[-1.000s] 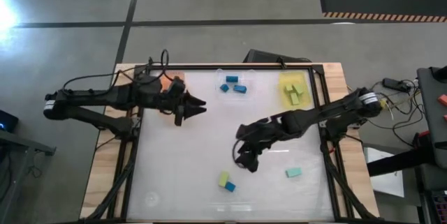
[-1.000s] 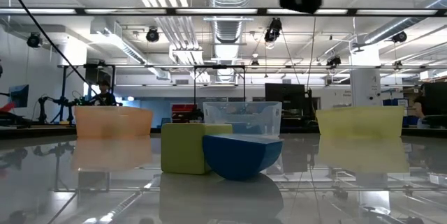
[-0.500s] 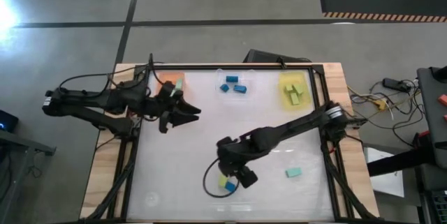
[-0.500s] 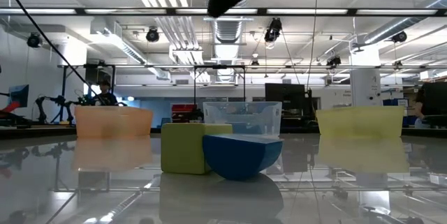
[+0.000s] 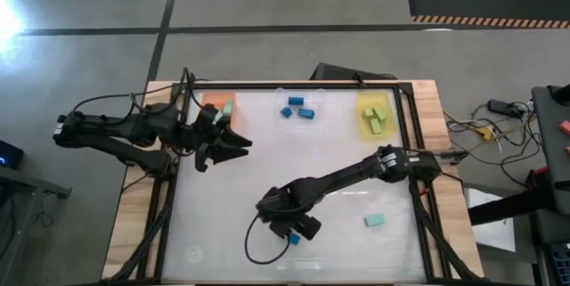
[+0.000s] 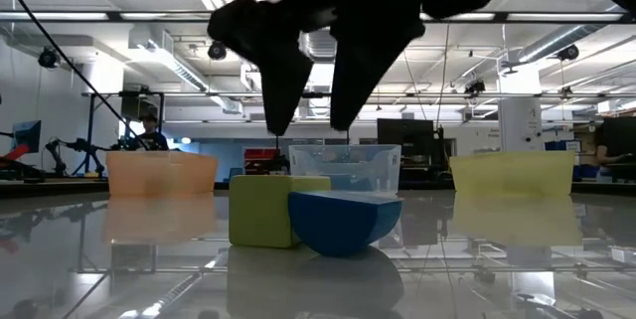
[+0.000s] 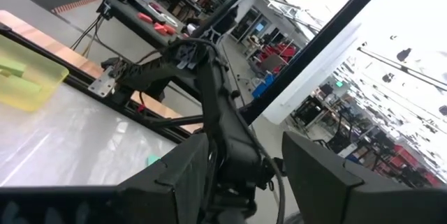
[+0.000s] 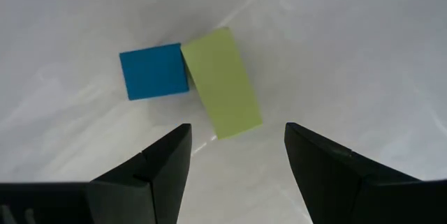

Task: Sort & place blocks by color
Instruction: Put the green rectangle block into the yellow bin

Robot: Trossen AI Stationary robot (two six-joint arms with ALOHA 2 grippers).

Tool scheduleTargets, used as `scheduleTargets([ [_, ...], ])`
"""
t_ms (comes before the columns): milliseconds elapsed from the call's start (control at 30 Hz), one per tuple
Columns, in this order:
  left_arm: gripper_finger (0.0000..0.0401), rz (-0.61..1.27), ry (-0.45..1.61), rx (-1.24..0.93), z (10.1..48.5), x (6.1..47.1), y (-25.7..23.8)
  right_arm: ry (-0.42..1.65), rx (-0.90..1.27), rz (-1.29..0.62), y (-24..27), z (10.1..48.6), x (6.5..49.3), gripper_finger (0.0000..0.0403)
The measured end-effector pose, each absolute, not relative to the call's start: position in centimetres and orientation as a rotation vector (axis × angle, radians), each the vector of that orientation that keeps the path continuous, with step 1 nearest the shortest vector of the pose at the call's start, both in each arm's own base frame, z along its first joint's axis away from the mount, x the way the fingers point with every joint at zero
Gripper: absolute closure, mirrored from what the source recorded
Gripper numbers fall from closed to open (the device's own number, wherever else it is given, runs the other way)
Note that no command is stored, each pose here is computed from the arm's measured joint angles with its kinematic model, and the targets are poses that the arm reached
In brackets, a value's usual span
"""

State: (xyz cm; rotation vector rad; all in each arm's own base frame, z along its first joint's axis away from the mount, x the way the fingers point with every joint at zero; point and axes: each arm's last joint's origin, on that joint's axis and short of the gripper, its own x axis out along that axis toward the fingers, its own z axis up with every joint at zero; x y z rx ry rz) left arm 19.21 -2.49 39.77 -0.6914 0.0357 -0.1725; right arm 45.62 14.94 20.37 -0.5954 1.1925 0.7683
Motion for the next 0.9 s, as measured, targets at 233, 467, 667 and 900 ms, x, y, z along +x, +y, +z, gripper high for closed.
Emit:
scheduleTargets([
  [233,0.0232,-0.171,0.039,-0.690,39.7,19.4,-2.5,1.228,-0.629,0.783,15.0,18.3,46.1,0.0182],
  [467,0.0232,-0.169,0.046,-0.690,39.6,19.5,-2.5,1.246,-0.639,0.797,15.1,17.1,46.3,0.0182],
  [667,0.0232,-0.167,0.049,-0.690,39.5,19.7,-2.5,1.202,-0.664,0.808,15.2,17.1,46.7,0.0182],
  [900,0.0232,-0.165,0.055,-0.689,39.4,19.8,-2.6,1.182,-0.704,0.846,15.2,16.6,46.6,0.0182],
])
